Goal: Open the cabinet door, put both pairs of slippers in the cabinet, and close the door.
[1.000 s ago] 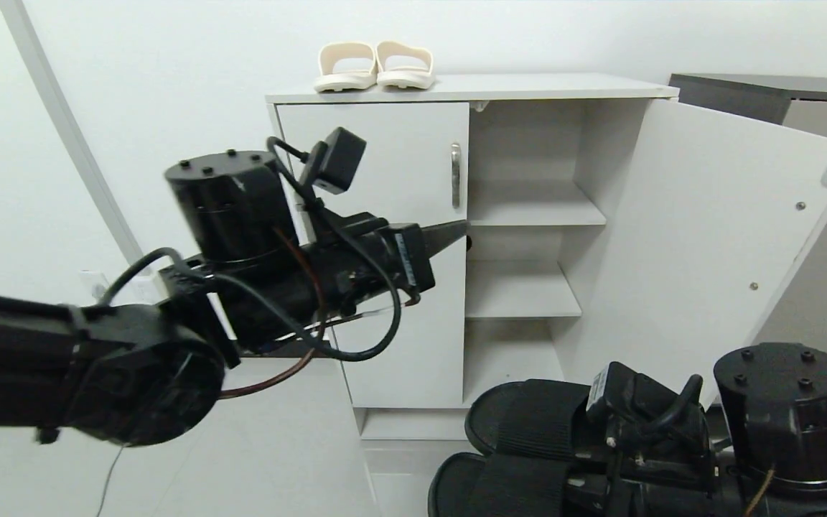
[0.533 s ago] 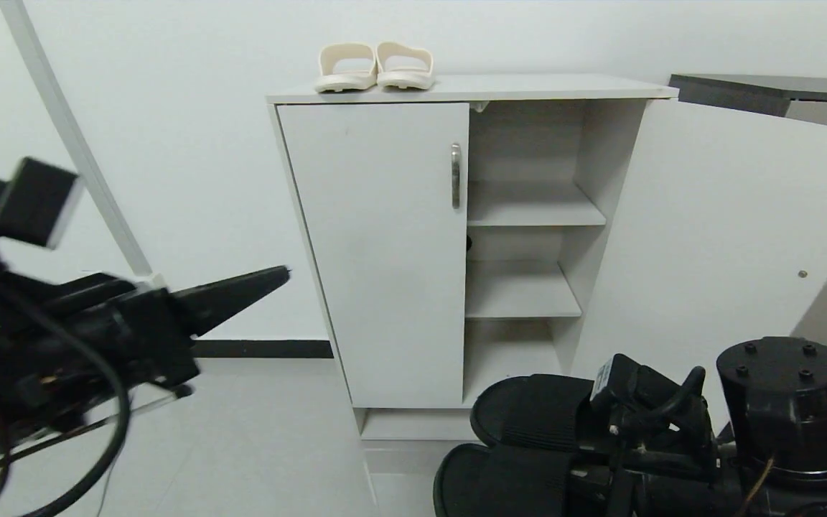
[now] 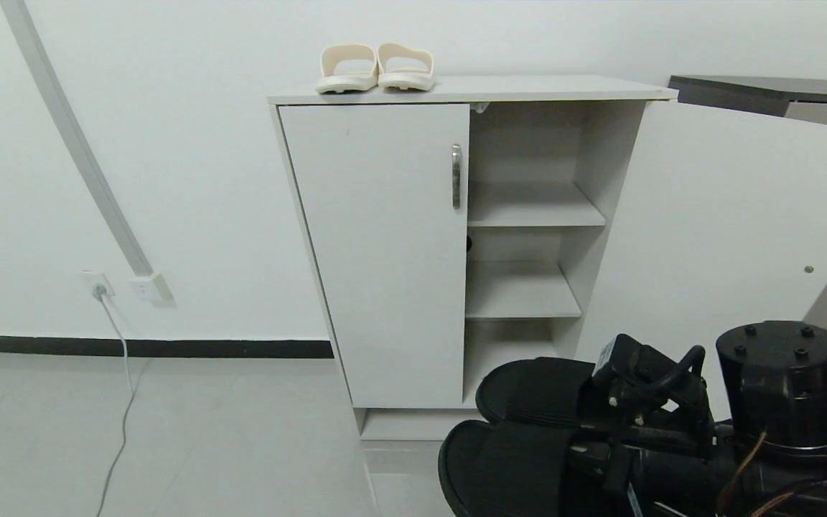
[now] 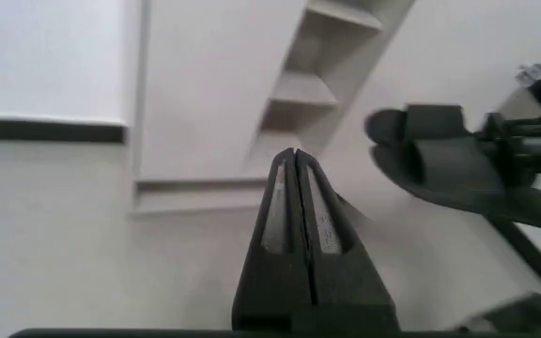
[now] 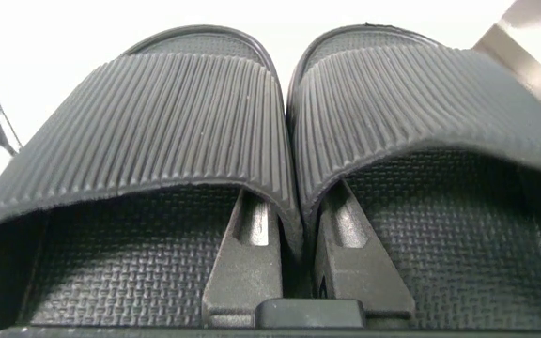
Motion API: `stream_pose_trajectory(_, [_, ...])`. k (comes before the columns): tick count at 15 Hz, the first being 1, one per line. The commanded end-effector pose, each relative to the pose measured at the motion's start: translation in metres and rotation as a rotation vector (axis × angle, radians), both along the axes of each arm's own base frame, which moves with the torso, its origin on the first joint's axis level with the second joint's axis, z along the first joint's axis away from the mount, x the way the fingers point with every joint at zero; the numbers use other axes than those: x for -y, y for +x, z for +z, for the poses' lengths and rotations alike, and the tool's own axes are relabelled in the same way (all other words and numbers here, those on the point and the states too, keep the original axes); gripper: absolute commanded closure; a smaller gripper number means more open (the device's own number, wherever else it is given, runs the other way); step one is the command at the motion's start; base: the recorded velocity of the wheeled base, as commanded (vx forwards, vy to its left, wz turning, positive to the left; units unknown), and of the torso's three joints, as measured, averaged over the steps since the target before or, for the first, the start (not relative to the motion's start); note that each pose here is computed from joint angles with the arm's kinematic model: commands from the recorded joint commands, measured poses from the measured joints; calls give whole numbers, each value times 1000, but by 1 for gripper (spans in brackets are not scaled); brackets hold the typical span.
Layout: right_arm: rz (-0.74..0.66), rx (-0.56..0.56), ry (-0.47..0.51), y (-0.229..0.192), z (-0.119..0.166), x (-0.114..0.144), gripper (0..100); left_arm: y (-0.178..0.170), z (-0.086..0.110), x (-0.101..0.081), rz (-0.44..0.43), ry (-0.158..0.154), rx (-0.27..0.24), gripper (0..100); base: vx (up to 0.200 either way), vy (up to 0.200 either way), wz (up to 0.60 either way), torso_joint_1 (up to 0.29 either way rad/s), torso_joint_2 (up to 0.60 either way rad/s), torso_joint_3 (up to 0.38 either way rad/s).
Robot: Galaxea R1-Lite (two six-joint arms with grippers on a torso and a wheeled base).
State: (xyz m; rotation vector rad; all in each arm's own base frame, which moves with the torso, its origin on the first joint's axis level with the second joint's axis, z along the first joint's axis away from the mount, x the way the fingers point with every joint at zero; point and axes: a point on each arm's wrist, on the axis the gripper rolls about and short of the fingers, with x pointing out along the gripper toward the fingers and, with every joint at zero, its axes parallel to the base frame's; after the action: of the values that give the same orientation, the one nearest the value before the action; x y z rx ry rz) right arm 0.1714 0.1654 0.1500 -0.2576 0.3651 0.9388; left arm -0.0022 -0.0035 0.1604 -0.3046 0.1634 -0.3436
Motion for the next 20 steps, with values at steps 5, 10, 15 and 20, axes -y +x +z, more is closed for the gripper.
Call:
stream_pose_trajectory(5, [-15,-1,-3,4,-1,2,100,-19,-74,-13,466,258,7,100,0,0,0,0,0,0])
stream_pose_trajectory(10, [-18,20,11,3,1,2,100,-19,-77,-8,651,346,28,100,0,0,0,0,0,0])
stream_pose_trajectory(15, [-18,32,15,2,2,2,100,-20,-85,-3,307,334,169,100,0,0,0,0,0,0])
stream_pose_trajectory(20, [-106,7,7,14,-2,-10,100,-21,-85,-3,307,332,170,100,0,0,0,0,0,0])
